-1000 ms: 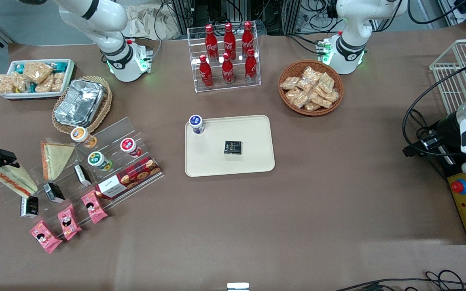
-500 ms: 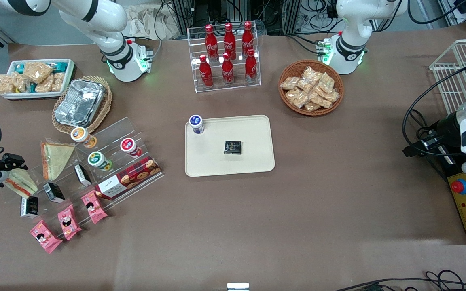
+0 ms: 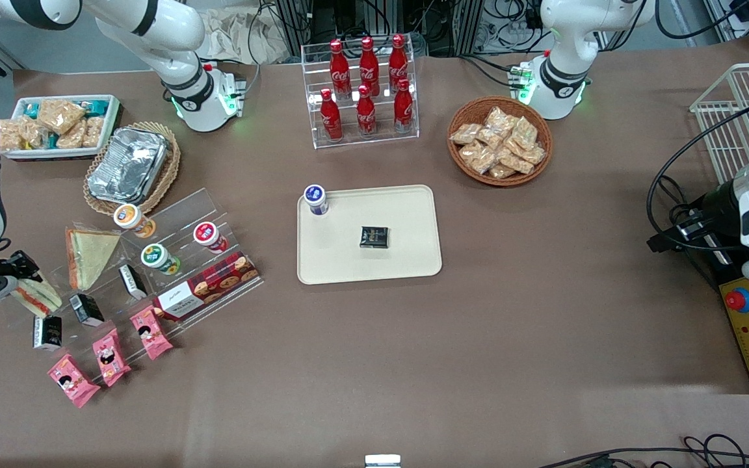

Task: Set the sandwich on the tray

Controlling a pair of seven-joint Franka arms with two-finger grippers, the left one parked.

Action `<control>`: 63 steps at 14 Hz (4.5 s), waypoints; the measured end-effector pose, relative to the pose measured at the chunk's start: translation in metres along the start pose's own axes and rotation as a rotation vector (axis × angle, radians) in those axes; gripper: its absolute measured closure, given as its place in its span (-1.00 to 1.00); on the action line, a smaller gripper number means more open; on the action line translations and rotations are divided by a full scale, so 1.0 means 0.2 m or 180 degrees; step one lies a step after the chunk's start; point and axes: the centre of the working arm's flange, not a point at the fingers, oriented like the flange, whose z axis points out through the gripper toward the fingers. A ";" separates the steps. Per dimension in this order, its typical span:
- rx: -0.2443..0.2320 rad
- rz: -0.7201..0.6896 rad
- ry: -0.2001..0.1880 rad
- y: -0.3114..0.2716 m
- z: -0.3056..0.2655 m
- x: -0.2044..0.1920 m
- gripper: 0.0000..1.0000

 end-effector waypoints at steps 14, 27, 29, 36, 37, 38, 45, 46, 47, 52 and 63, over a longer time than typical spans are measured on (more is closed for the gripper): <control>0.0012 -0.1835 0.0208 -0.87 -0.83 0.63 0.57; -0.0279 -0.2887 0.0325 -2.54 -0.15 1.82 0.57; -0.0288 -0.3034 0.0309 -2.74 0.10 1.90 0.57; -0.0261 -0.3079 0.0199 -3.07 0.50 1.95 0.57; -0.0256 -0.3018 0.0191 -3.07 0.52 1.95 0.57; -0.0248 -0.2935 0.0174 -3.07 0.55 1.95 0.57; -0.0324 -0.2599 0.0285 -3.04 0.67 1.98 0.30; -0.0330 -0.2588 0.0296 -3.03 0.67 1.99 0.07; -0.0335 -0.2572 0.0299 -3.02 0.66 1.99 -0.11; -0.0350 -0.2316 0.0170 -2.77 0.38 1.96 -0.98; -0.0256 -0.0263 0.0351 -1.73 -0.74 1.38 -0.98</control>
